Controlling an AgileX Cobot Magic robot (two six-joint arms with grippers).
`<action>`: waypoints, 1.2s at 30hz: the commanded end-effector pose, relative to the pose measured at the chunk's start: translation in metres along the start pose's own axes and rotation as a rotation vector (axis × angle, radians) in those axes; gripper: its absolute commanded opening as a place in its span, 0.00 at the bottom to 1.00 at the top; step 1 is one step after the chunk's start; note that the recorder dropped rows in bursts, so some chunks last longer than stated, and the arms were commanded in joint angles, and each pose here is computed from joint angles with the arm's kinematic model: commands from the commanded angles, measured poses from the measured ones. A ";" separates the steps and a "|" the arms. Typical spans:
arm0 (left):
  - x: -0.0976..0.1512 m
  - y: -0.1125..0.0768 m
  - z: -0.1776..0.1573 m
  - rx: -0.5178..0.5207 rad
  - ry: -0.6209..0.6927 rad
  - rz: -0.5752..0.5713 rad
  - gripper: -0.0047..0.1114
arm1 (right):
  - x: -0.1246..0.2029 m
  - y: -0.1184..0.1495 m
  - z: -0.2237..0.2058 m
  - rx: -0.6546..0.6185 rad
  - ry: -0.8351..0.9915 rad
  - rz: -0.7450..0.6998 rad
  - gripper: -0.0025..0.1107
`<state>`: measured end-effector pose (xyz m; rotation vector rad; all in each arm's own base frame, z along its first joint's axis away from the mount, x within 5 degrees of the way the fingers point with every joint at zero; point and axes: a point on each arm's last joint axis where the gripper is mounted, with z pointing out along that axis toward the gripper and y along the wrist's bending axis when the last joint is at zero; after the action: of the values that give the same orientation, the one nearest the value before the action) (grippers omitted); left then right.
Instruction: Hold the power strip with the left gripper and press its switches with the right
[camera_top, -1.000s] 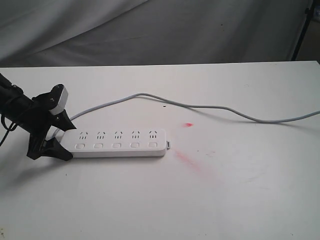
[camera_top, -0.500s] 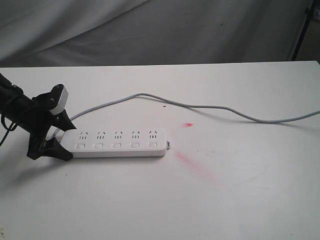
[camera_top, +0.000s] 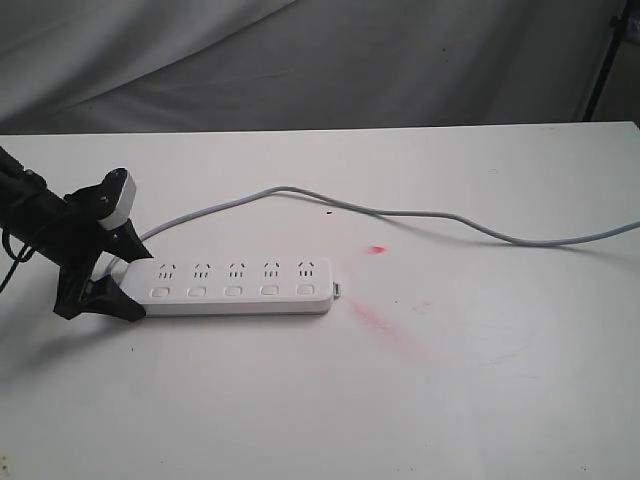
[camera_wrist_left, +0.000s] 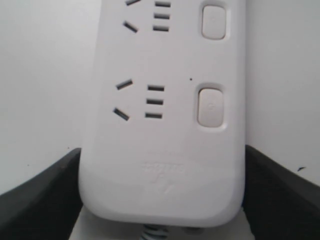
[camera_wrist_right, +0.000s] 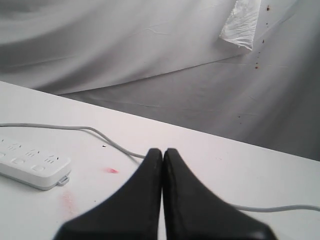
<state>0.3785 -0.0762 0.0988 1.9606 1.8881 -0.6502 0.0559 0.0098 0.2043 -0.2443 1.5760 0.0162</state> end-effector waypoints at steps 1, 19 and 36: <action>0.000 0.000 0.000 -0.001 0.008 0.004 0.60 | 0.000 -0.001 0.000 0.012 -0.015 0.003 0.02; -0.001 0.000 0.000 -0.001 -0.003 -0.005 0.60 | 0.000 -0.001 0.000 0.012 -0.015 0.003 0.02; -0.025 0.004 -0.021 -0.077 -0.157 -0.404 0.86 | 0.000 -0.001 0.000 0.012 -0.015 0.003 0.02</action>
<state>0.3836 -0.0847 0.1108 1.5842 2.1147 -0.7783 0.0559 0.0098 0.2046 -0.2417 1.5726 0.0175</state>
